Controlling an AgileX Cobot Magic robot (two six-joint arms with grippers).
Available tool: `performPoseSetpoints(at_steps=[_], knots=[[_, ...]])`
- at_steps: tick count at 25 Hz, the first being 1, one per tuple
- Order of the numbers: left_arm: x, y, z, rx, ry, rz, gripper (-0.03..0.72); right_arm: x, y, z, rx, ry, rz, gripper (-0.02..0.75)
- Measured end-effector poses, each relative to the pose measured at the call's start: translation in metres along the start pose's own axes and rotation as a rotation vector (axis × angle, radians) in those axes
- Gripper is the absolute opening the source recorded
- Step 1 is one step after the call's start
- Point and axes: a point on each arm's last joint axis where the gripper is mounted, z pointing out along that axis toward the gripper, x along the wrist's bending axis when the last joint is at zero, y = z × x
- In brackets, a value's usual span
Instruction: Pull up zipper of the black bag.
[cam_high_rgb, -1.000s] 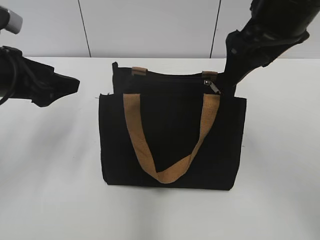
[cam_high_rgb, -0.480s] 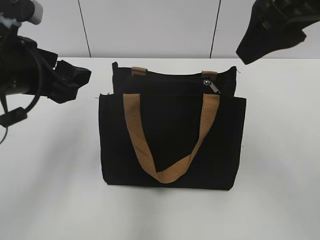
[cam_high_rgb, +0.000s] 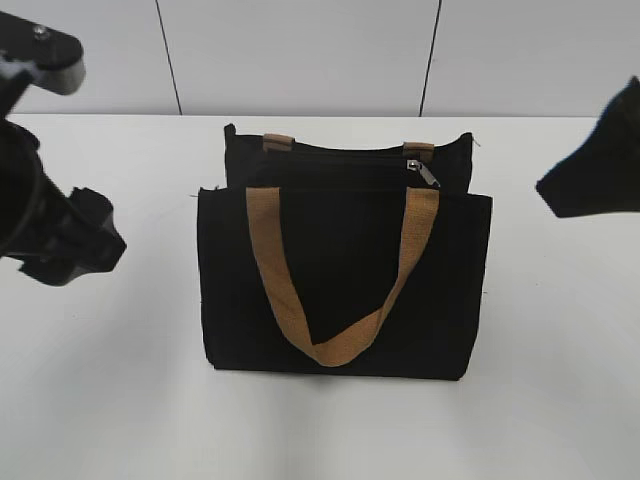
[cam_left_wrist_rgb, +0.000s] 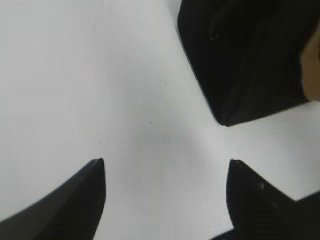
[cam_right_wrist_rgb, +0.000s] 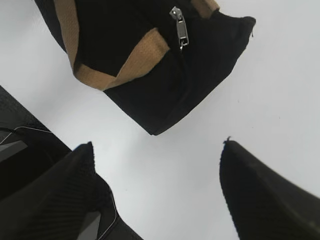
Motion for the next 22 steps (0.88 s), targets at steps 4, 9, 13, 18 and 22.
performPoseSetpoints(at_steps=[4, 9, 13, 18, 22], knots=[[0.006, -0.017, -0.039, 0.012, -0.061, 0.055, 0.561, 0.01, -0.037, -0.018, 0.0, 0.002, -0.005, 0.587], [0.015, -0.058, -0.077, 0.018, -0.14, 0.08, 0.561, 0.026, -0.093, -0.038, 0.004, 0.007, -0.014, 0.587], [0.023, -0.098, -0.098, -0.059, -0.197, 0.058, 0.561, 0.034, -0.125, -0.047, -0.058, -0.007, -0.02, 0.587], [0.029, -0.145, -0.098, -0.133, -0.231, 0.044, 0.561, 0.043, -0.159, -0.049, -0.126, -0.023, -0.016, 0.587], [0.032, -0.168, -0.092, -0.187, -0.239, 0.037, 0.561, 0.046, -0.181, -0.034, -0.113, -0.02, -0.012, 0.587]])
